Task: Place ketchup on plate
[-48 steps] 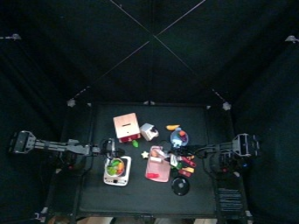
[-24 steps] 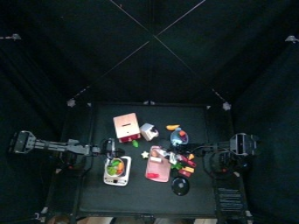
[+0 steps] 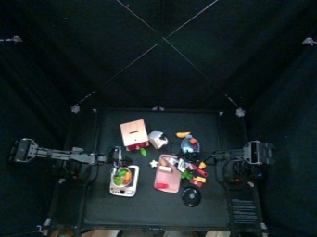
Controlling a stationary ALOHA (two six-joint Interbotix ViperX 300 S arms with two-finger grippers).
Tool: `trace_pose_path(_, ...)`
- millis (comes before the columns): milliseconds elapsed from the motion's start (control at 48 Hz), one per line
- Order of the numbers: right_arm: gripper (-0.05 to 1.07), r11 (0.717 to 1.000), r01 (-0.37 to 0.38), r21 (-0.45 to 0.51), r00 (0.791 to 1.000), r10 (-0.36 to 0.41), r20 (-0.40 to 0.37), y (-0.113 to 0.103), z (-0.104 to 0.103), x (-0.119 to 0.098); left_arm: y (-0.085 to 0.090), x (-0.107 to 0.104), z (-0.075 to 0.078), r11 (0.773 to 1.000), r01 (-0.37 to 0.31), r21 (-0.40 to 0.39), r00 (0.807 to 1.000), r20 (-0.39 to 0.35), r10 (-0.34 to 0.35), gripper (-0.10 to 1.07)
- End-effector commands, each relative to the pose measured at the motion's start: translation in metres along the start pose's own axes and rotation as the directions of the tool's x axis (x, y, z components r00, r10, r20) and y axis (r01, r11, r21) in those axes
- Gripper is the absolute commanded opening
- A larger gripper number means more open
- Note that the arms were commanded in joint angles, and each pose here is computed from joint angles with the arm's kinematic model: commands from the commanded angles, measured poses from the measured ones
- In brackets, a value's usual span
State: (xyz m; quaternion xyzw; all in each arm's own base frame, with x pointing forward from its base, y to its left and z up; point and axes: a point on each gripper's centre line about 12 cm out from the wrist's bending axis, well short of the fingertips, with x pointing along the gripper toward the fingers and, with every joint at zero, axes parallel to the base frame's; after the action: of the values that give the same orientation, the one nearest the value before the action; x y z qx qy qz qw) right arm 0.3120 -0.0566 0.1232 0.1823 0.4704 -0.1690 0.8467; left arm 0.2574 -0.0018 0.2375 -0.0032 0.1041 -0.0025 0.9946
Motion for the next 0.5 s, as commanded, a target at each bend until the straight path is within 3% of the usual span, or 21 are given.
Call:
trace_pose_path(0, 0.86, 1.000, 0.016, -0.011, 1.000, -0.016, 0.025, 0.002, 0.008, -0.002, 0.000, 0.002, 0.009, 1.000, 0.002, -0.001, 1.000, 0.029, -0.002, 0.35)
trace_pose_path(146, 0.86, 0.999, 0.037, -0.020, 0.999, -0.036, 0.016, 0.010, 0.003, 0.006, 0.000, 0.002, 0.009, 1.000, 0.002, -0.001, 1.000, 0.029, -0.002, 0.35)
trace_pose_path(479, 0.86, 0.999, 0.037, -0.020, 0.999, -0.036, 0.027, 0.022, 0.003, 0.002, 0.000, 0.002, 0.009, 1.000, 0.001, -0.003, 1.000, 0.029, -0.001, 0.35)
